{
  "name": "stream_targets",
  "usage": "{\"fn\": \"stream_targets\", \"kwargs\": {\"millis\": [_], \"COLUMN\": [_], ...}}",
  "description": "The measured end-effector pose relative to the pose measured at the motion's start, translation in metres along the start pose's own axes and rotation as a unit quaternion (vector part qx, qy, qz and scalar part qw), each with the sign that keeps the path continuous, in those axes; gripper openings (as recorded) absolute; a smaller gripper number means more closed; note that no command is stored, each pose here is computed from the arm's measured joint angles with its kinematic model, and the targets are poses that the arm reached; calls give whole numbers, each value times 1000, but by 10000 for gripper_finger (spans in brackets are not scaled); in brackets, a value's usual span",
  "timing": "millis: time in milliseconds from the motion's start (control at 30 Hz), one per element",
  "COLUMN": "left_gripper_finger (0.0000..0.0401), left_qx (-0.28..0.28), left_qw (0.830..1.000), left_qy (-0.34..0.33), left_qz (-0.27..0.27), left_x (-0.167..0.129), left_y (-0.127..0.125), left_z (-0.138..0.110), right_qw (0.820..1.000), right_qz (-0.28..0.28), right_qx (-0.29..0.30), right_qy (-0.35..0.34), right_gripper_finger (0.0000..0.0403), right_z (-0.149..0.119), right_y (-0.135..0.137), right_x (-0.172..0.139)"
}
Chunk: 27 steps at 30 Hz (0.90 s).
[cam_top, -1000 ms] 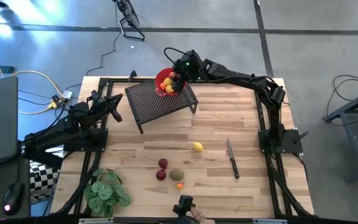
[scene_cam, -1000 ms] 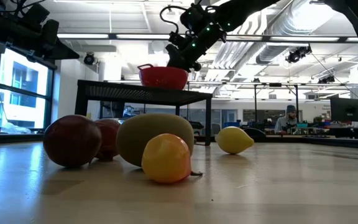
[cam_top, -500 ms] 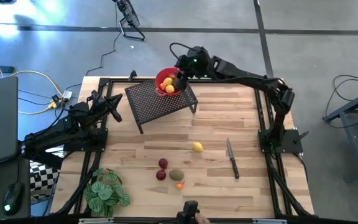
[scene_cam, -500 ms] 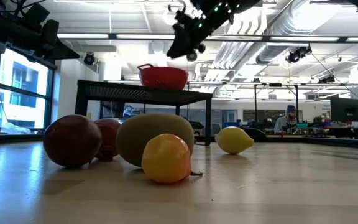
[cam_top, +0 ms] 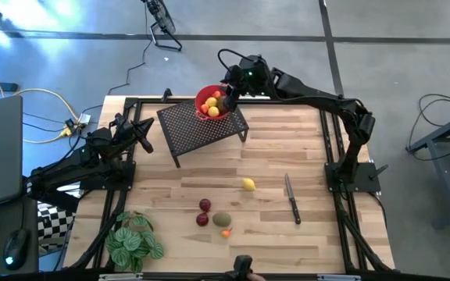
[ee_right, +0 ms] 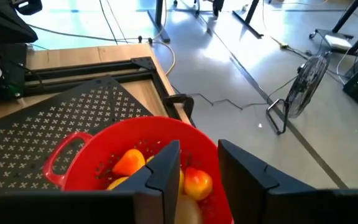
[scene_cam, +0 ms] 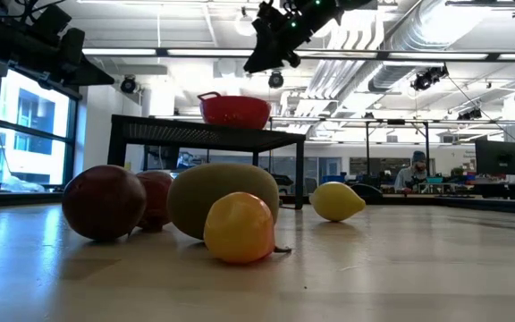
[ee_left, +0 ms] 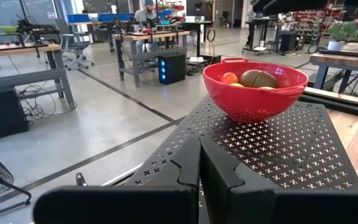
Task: Pick & Place Fruit
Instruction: Put the lemon into the red strainer bowl on the shelf
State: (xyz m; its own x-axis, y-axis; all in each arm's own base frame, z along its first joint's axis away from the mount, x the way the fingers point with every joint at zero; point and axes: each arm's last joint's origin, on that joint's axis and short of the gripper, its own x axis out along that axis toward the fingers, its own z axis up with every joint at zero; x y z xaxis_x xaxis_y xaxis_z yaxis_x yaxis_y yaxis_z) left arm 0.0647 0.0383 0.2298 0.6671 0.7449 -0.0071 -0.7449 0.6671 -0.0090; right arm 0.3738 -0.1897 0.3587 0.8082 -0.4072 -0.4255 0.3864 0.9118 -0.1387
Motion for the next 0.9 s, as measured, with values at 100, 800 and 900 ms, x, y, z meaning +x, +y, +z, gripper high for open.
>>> {"fn": "stream_targets", "kwargs": {"millis": [100,800,900], "left_gripper_finger": [0,0,0], "left_qx": [3,4,3], "left_qw": [1000,1000,1000], "left_qy": [0,0,0], "left_qz": [0,0,0], "left_x": [0,0,0], "left_y": [0,0,0], "left_z": [0,0,0], "right_qw": [1000,995,994], "right_qz": [5,90,102], "right_qx": [16,20,27], "right_qy": [6,-41,-41], "right_gripper_finger": [84,2,2], "right_z": [-1,1,-6], "right_y": [4,78,89], "right_x": [0,3,6]}}
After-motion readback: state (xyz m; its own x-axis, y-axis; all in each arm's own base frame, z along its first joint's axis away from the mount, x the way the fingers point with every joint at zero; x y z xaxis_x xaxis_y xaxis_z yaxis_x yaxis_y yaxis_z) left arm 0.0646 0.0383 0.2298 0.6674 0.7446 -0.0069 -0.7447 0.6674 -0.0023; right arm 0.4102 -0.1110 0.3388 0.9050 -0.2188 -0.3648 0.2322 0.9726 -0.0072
